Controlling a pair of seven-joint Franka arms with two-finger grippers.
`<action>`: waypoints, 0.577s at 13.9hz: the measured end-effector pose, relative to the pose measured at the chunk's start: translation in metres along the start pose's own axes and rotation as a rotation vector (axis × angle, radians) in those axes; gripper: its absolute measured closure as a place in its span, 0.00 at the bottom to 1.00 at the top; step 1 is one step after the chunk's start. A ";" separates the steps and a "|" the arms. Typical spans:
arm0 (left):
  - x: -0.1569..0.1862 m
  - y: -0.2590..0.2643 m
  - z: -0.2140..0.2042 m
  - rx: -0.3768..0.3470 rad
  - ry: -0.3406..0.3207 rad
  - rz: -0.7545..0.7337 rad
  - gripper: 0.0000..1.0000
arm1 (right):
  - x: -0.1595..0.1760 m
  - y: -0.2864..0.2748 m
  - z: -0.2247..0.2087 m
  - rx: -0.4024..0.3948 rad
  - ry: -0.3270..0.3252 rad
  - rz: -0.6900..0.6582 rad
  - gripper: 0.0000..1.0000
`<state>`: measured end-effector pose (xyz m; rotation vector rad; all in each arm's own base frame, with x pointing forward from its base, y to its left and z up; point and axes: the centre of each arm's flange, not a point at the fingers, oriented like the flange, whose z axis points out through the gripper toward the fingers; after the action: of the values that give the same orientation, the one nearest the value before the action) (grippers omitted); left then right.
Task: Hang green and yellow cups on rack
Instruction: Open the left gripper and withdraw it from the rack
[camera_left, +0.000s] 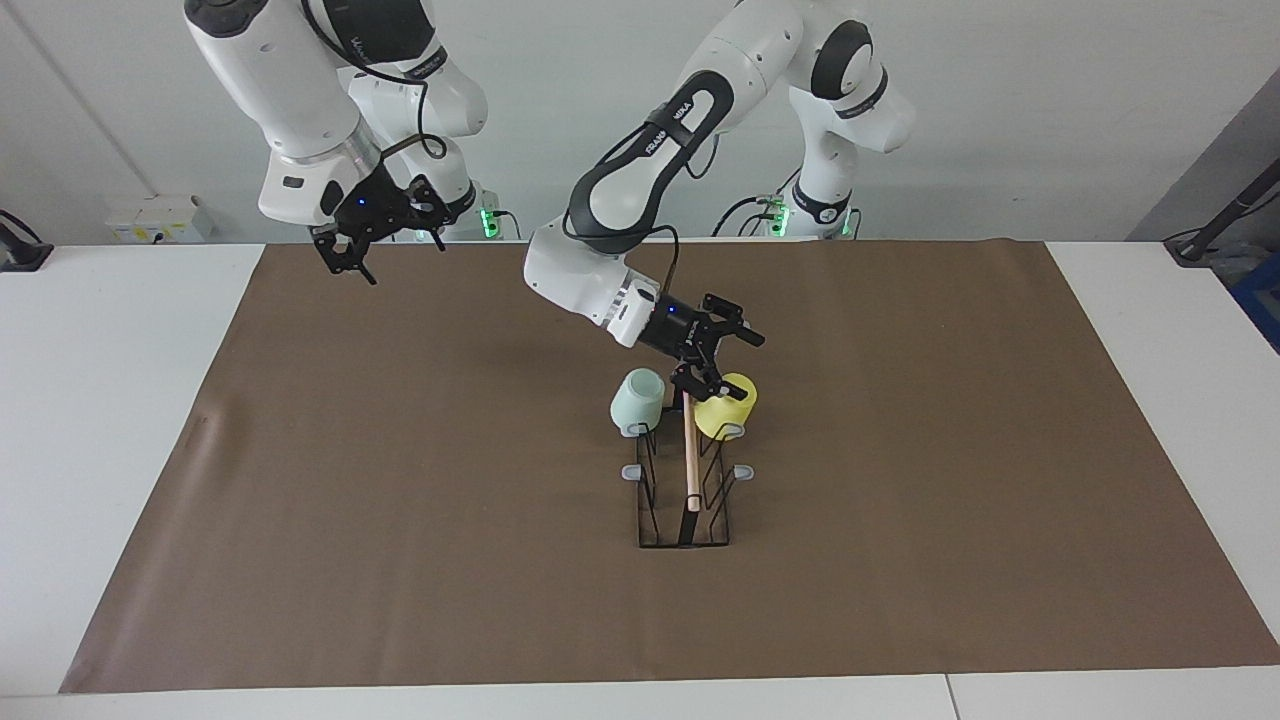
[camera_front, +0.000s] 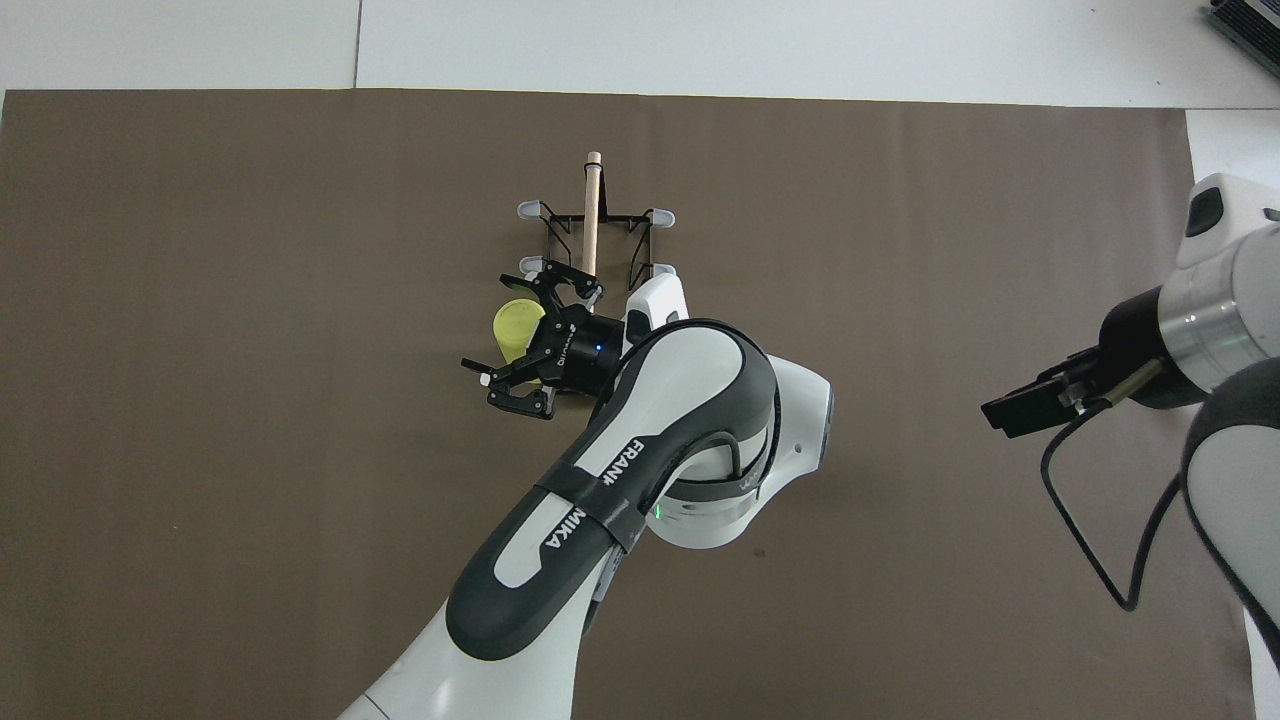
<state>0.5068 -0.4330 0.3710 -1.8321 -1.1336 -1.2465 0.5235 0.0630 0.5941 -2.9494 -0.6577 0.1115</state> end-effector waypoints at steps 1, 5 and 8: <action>0.008 0.003 0.006 0.009 -0.002 -0.015 0.00 | 0.000 0.002 -0.002 -0.013 0.008 0.031 0.00; 0.084 0.010 0.030 0.048 -0.094 -0.054 0.00 | 0.009 -0.003 -0.006 -0.067 0.055 0.192 0.00; 0.170 0.003 0.053 0.035 -0.272 -0.105 0.00 | 0.015 0.017 -0.003 -0.082 0.083 0.226 0.00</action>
<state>0.5604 -0.3385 0.5118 -1.9803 -1.4054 -1.0475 0.5443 0.0536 0.5941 -3.0776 -0.3238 -0.0189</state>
